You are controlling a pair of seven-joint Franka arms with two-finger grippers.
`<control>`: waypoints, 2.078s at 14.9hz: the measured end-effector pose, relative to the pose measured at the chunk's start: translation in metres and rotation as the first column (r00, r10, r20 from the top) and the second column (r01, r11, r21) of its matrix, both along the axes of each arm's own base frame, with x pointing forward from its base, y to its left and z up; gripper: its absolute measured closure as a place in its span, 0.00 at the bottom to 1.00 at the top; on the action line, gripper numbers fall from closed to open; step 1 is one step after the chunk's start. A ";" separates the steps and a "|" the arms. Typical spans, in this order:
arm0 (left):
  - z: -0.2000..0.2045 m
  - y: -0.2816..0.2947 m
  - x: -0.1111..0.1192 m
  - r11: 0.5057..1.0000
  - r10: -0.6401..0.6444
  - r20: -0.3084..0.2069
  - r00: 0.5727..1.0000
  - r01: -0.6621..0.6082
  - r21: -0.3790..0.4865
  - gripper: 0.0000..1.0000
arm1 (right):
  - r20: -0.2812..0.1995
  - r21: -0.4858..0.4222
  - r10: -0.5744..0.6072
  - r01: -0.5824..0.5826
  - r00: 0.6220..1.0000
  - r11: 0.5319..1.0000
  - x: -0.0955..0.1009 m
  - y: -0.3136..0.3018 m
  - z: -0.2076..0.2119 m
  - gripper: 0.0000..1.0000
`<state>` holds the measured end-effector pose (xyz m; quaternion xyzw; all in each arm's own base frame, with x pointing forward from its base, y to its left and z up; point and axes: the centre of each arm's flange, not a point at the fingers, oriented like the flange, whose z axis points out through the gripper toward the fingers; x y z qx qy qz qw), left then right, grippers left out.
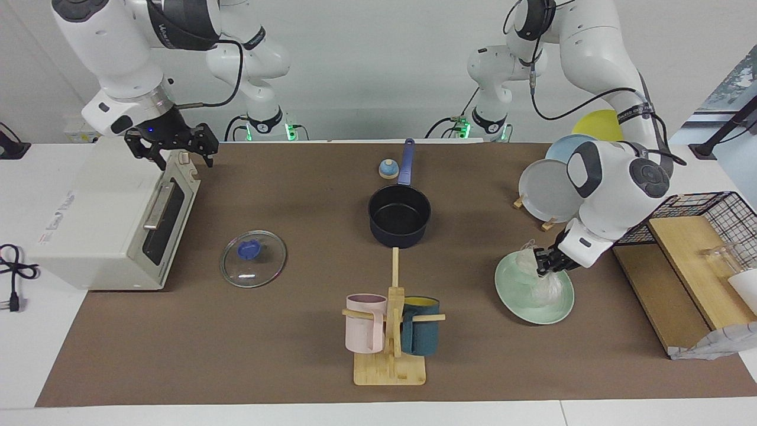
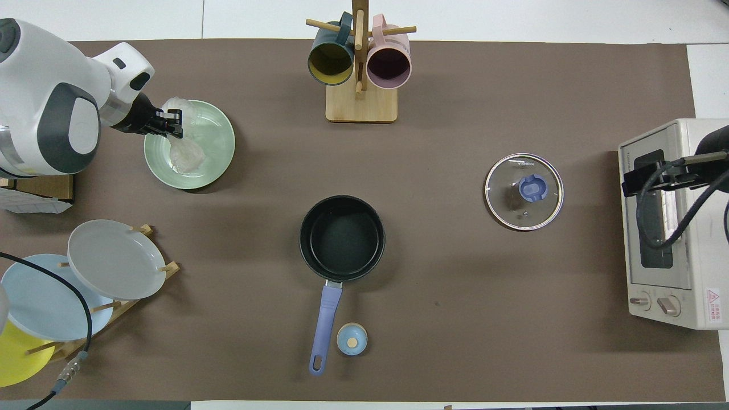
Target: Transfer vermicelli from pot to plate
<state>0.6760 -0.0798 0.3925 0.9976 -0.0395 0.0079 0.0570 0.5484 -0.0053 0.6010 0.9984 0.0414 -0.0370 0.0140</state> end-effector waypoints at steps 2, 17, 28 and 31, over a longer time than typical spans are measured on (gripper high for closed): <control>-0.011 0.001 -0.001 0.999 -0.034 0.006 0.999 0.034 0.002 0.82 | -0.016 -0.001 0.000 0.000 1.000 1.000 0.003 0.001 -0.001 0.00; 0.119 -0.002 -0.046 0.998 -0.063 0.046 0.997 0.062 0.032 0.00 | -0.047 0.000 -0.021 0.021 0.999 1.000 -0.002 -0.010 0.001 0.00; 0.213 -0.010 -0.136 0.996 -0.038 -0.096 0.995 0.046 0.082 0.00 | -0.019 0.001 -0.054 0.054 0.998 0.999 -0.007 -0.027 0.015 0.00; 0.215 -0.026 -0.146 0.995 -0.016 -0.126 0.992 0.028 0.093 0.00 | -0.019 0.001 -0.054 0.054 0.998 0.999 -0.007 -0.027 0.015 0.00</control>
